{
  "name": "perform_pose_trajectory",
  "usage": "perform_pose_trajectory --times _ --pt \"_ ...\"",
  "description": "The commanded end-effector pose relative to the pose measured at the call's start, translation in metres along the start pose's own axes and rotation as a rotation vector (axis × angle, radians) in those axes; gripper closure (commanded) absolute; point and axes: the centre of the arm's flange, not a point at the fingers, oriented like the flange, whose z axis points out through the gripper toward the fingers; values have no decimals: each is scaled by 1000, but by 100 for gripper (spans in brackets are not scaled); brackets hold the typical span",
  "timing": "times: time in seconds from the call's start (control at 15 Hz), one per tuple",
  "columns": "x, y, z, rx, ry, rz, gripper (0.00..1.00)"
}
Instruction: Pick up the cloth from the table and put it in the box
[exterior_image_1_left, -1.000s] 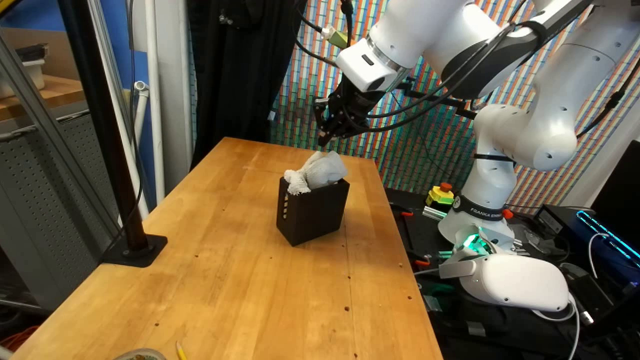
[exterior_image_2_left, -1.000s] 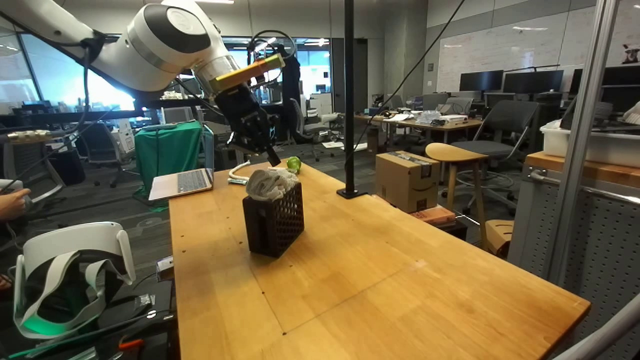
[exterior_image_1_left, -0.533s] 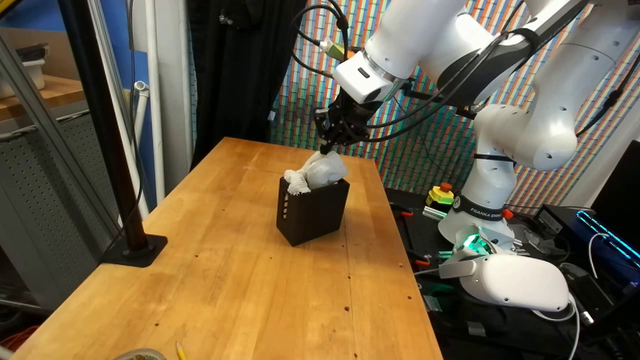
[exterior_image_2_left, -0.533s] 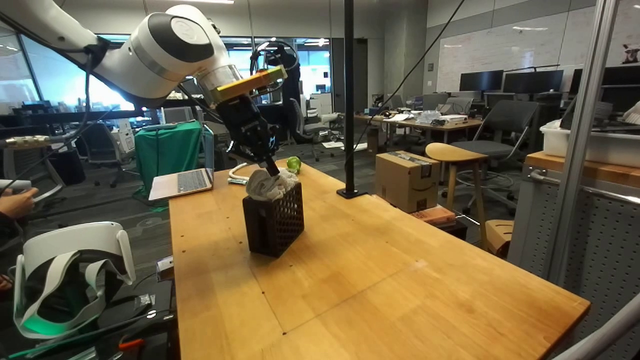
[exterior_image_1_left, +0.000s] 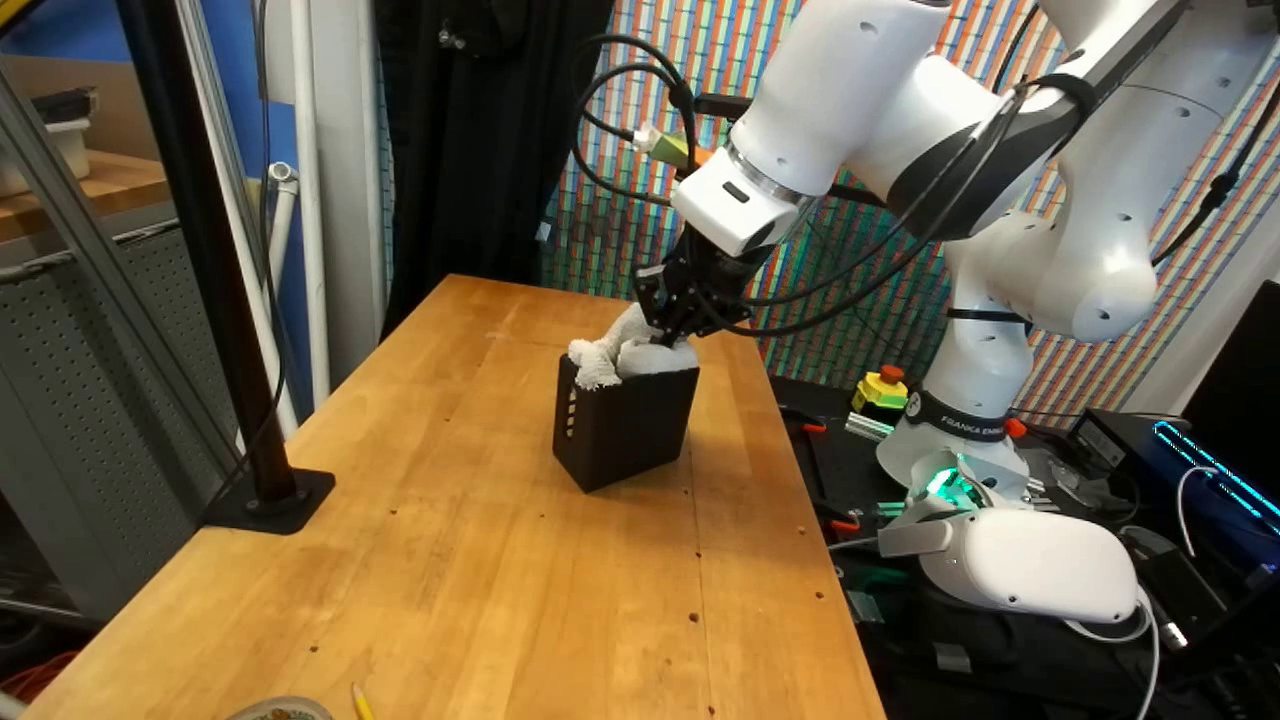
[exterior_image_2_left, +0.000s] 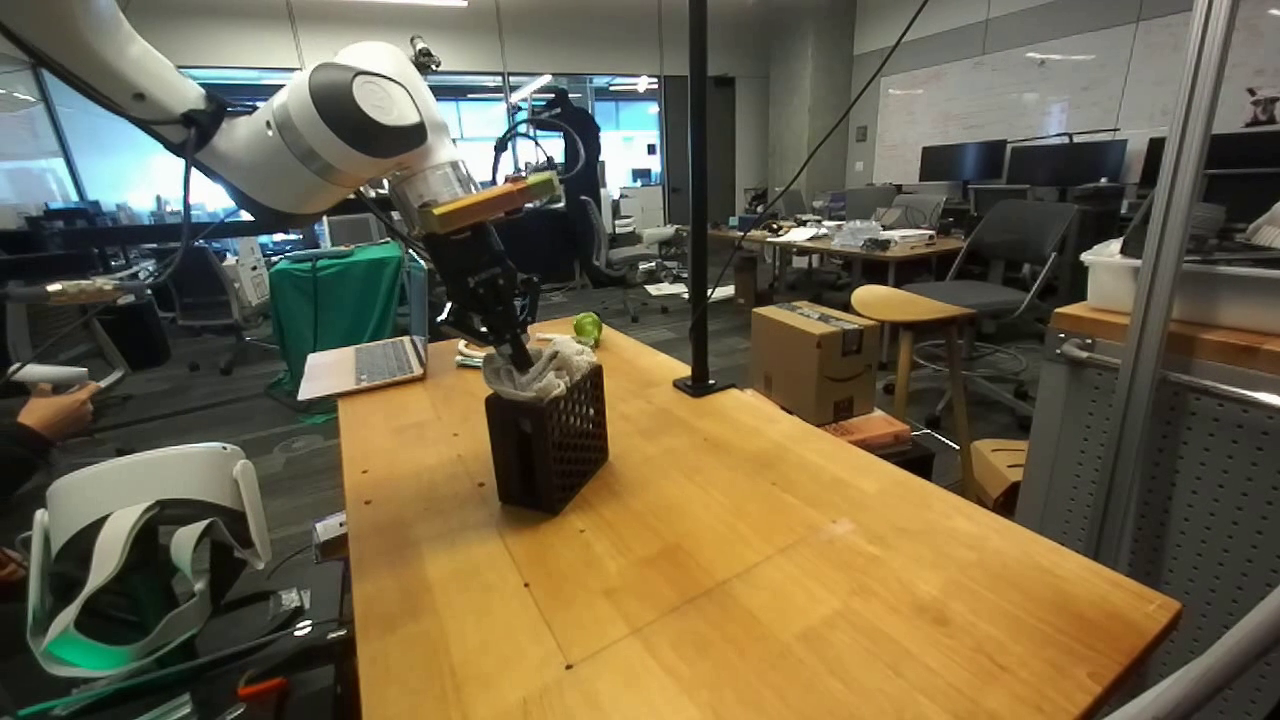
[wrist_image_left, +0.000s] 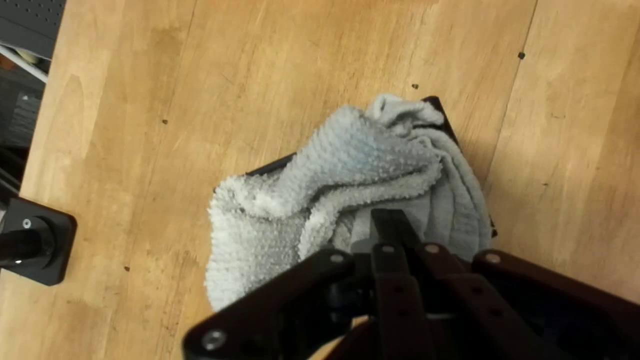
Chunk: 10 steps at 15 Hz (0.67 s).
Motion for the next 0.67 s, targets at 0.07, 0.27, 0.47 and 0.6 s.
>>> perform_pose_trajectory --times 0.07,0.27,0.47,0.6 --pt "-5 18 13 30 25 -4 95" --pt "-28 27 25 53 7 26 95" --pt "-56 36 32 81 22 46 95" --pt "-67 40 43 111 49 42 95"
